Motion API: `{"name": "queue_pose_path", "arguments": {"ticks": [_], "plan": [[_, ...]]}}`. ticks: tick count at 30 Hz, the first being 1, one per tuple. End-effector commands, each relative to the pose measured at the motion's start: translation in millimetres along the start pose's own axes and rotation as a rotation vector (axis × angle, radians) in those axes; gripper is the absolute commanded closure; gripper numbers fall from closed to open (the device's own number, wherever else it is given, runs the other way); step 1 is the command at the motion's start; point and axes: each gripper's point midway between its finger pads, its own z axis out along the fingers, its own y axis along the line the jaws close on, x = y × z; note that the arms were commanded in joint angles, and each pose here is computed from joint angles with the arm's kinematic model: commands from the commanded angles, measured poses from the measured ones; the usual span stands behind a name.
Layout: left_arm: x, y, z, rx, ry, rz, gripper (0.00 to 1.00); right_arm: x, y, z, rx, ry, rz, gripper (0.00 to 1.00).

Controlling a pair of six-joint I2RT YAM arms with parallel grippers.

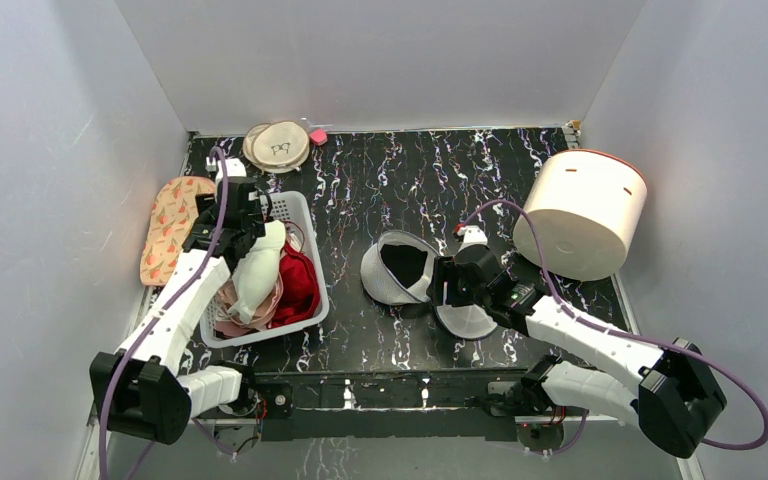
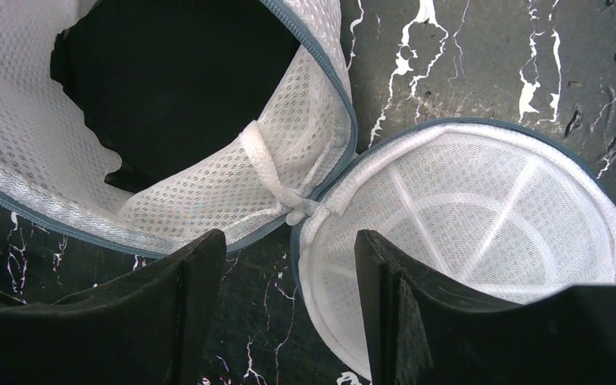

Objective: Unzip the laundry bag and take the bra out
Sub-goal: Place the bra in the bin, then pick up the bra from the laundry bag.

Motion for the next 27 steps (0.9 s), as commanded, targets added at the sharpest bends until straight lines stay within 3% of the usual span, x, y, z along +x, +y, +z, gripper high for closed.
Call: {"name": "queue_pose_path", "arguments": {"ticks": [1, 5, 10, 15, 18, 22, 27], "plan": [[-23, 11, -28, 0.037, -0.035, -0.03, 0.27, -24, 9, -5, -0.026, -0.079, -0.005, 0.41], [-35, 0, -53, 0.177, -0.041, -0.036, 0.18, -23, 9, -3, -0.02, -0.063, -0.017, 0.41], [-43, -39, -96, 0.491, -0.029, -0.105, 0.18, -22, 9, -2, -0.02, -0.062, -0.015, 0.41], [-15, -78, -117, 0.711, 0.081, -0.263, 0.21, -20, 8, -1, -0.02, -0.057, -0.012, 0.41], [9, -86, -106, 0.702, 0.141, -0.331, 0.21, -19, 9, -1, -0.024, -0.053, -0.007, 0.41], [54, -79, -66, 0.512, 0.236, -0.392, 0.16, -19, 8, -2, -0.024, -0.054, -0.008, 0.41], [96, -81, -41, 0.412, 0.352, -0.385, 0.14, -20, 7, -6, -0.019, -0.059, -0.008, 0.41]]}}
